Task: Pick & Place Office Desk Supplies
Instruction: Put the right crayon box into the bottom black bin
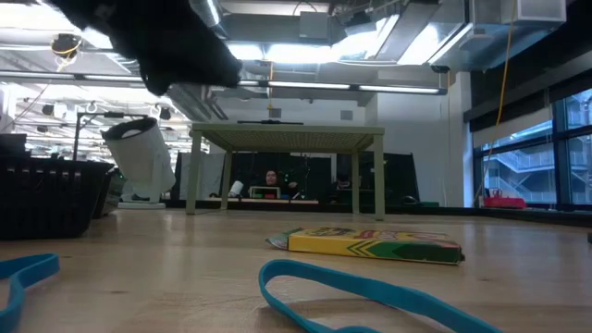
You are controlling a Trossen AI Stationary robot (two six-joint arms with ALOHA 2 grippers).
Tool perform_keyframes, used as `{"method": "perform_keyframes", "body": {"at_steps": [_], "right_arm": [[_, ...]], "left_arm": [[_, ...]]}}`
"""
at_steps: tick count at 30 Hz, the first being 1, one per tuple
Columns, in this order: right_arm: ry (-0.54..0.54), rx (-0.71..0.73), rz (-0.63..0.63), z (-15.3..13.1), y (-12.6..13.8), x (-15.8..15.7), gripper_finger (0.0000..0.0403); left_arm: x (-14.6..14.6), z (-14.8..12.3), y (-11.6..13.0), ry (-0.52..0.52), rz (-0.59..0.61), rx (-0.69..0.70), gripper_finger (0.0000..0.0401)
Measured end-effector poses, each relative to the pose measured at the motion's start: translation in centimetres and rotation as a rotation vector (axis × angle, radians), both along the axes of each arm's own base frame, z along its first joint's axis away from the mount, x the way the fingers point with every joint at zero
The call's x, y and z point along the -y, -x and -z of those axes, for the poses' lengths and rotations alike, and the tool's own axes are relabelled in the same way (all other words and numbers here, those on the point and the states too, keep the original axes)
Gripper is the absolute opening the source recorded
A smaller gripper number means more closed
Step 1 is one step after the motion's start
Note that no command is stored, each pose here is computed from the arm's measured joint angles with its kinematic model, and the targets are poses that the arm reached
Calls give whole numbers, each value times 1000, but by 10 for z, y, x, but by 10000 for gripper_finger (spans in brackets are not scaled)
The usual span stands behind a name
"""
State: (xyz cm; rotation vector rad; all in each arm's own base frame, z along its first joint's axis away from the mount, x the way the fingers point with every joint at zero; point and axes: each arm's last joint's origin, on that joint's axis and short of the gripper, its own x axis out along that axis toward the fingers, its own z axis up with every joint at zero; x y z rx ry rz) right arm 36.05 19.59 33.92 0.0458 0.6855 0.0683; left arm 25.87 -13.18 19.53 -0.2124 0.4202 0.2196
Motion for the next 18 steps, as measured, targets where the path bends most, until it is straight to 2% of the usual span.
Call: {"method": "perform_keyframes", "body": {"at_steps": [5,9,13,18], "right_arm": [[0,0,0,0,0,0,199],[1,0,0,0,0,0,199],[0,0,0,0,0,0,199],[1,2,2,0,0,0,199]], "left_arm": [[4,14,-6,-1,1,-21,104],[7,19,-9,39,-5,-6,104],[15,20,-8,74,70,-12,106],[26,20,-7,22,137,22,120]]}}
